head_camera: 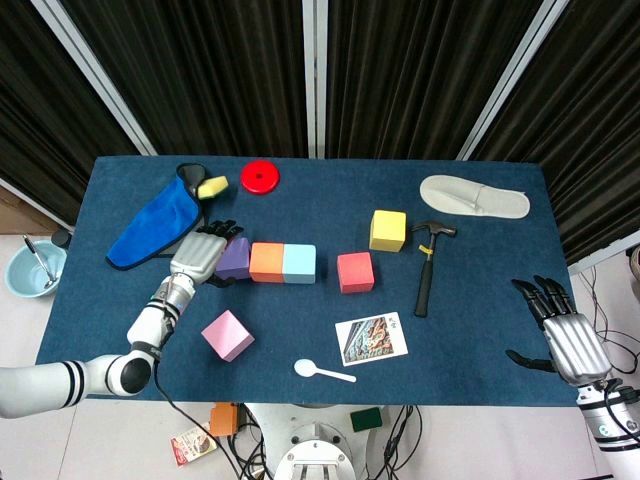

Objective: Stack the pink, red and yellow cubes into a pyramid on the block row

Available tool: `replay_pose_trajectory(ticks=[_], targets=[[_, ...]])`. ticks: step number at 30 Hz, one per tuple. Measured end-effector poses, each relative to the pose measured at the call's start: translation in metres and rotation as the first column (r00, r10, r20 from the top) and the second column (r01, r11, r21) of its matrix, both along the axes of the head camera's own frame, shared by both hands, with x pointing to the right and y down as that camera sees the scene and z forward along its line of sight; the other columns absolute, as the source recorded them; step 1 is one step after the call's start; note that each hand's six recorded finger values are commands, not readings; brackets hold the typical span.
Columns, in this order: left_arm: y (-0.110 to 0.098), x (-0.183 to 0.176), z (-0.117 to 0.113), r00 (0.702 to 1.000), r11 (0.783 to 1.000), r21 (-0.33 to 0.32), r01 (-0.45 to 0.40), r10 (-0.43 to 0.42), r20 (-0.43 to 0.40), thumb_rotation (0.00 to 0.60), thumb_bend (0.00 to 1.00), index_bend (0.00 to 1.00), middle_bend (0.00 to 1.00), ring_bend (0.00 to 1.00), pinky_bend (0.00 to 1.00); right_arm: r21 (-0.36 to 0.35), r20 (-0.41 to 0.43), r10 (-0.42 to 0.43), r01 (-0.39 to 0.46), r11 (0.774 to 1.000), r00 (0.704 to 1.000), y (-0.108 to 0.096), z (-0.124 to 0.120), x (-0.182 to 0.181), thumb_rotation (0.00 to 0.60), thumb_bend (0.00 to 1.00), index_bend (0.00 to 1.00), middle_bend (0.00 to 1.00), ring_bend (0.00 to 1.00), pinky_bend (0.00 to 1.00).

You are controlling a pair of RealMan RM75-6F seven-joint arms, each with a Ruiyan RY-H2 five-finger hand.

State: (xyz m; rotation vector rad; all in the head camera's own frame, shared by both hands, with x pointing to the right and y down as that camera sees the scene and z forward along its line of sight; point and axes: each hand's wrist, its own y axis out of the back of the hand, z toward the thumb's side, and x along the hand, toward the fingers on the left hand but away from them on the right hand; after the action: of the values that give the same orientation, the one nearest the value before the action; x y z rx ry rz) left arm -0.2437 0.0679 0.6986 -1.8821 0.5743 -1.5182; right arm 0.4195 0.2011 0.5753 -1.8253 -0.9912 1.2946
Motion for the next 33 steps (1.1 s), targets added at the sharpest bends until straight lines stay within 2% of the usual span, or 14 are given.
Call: replay_pose_trajectory(ticks=[7,13,19,25,28,33], targets=[[-0.001,0.002,0.008,1.000,1.000,-0.016,-0.003,0.003,0.013,0.527,0.18,0.11,0.09,0.10,0.21,-0.006,-0.002,0.003,-0.003,1.000,1.000,0.001,0.001,0.000,0.600,0.04,0.00,0.09,0.00,0.04],[-0.002,0.001,0.016,1.000,1.000,-0.027,0.009,-0.008,0.025,0.485,0.18,0.12,0.10,0.12,0.23,-0.004,-0.003,0.006,-0.006,1.000,1.000,0.001,0.001,0.000,0.600,0.04,0.00,0.09,0.00,0.04],[-0.007,-0.002,0.021,0.998,0.999,-0.021,0.029,-0.028,0.051,0.477,0.18,0.15,0.15,0.16,0.26,-0.007,-0.004,0.007,-0.007,1.000,1.000,0.000,0.001,-0.001,0.600,0.04,0.00,0.09,0.00,0.04],[-0.009,-0.007,0.025,0.996,0.999,-0.030,0.044,-0.041,0.083,0.470,0.18,0.28,0.28,0.31,0.37,-0.008,-0.007,0.011,-0.011,1.000,1.000,0.000,0.001,-0.001,0.600,0.04,0.00,0.09,0.00,0.04],[-0.010,-0.008,0.025,0.996,0.998,-0.031,0.045,-0.043,0.082,0.483,0.18,0.33,0.33,0.34,0.38,-0.009,-0.009,0.012,-0.012,1.000,1.000,0.001,0.001,-0.001,0.600,0.04,0.00,0.09,0.00,0.04],[-0.012,-0.013,0.019,0.997,1.000,-0.007,0.014,-0.013,0.078,0.480,0.18,0.36,0.35,0.36,0.38,-0.005,-0.012,0.013,-0.013,1.000,1.000,0.001,-0.001,-0.002,0.600,0.04,0.00,0.09,0.00,0.04]])
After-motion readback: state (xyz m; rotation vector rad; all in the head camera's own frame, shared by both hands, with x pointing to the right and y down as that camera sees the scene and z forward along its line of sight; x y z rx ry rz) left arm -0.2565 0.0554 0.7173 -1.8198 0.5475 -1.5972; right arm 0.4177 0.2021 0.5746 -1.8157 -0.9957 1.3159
